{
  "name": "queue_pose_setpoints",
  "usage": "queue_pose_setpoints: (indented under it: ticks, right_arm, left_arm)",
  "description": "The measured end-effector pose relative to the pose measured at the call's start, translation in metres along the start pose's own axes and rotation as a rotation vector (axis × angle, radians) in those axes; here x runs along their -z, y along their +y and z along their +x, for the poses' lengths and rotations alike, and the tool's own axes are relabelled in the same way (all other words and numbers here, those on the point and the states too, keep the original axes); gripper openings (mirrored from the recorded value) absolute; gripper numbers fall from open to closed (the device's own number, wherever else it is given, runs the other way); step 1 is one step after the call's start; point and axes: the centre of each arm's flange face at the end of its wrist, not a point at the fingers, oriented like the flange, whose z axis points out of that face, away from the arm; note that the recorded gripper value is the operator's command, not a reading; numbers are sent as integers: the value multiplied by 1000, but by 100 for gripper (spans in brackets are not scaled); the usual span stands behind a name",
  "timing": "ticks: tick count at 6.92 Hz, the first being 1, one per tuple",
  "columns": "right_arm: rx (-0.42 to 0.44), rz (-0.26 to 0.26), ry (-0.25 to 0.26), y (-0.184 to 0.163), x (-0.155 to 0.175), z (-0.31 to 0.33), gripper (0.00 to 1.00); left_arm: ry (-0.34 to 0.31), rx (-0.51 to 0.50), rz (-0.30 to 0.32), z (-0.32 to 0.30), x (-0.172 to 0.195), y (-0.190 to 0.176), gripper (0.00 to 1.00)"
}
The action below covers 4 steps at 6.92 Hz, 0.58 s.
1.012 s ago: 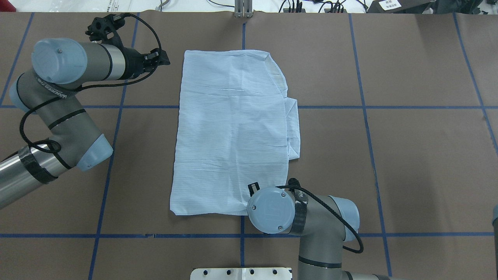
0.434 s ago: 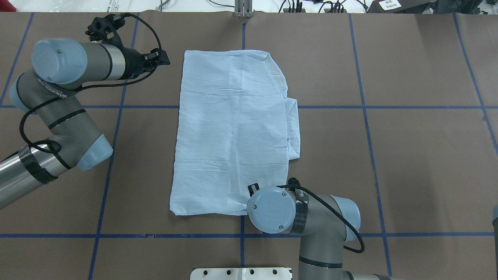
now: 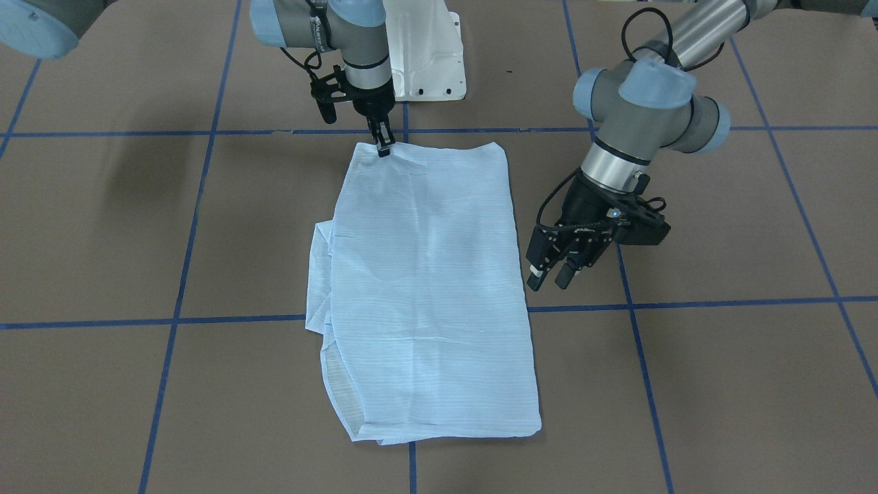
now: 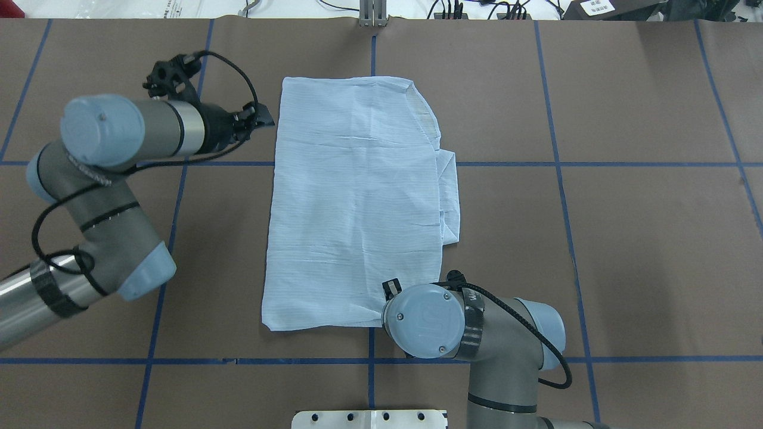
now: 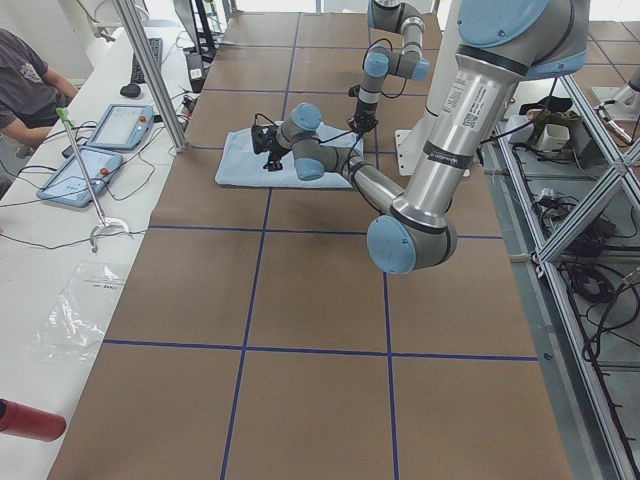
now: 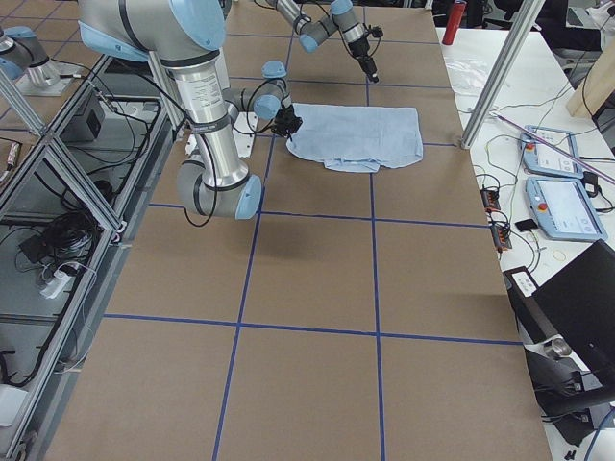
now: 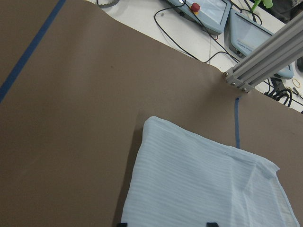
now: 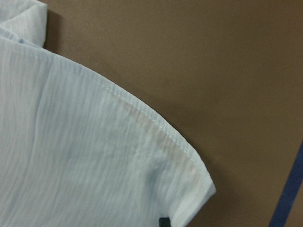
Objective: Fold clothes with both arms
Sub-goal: 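Lower the left gripper to the shirt corner nearest the robot beside the right gripper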
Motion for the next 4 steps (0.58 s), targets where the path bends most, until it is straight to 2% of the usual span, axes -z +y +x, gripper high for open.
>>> queue_pose_setpoints:
  ticks: [2,4]
  right_arm:
    - [0,-10,-5,-3,7,2,0]
    - [1,-14,-6,-3,9,2,0]
  left_arm:
    - [-9,111,-67,-27,21,108,61]
    - [-96,195,-117,-45,41,194,60]
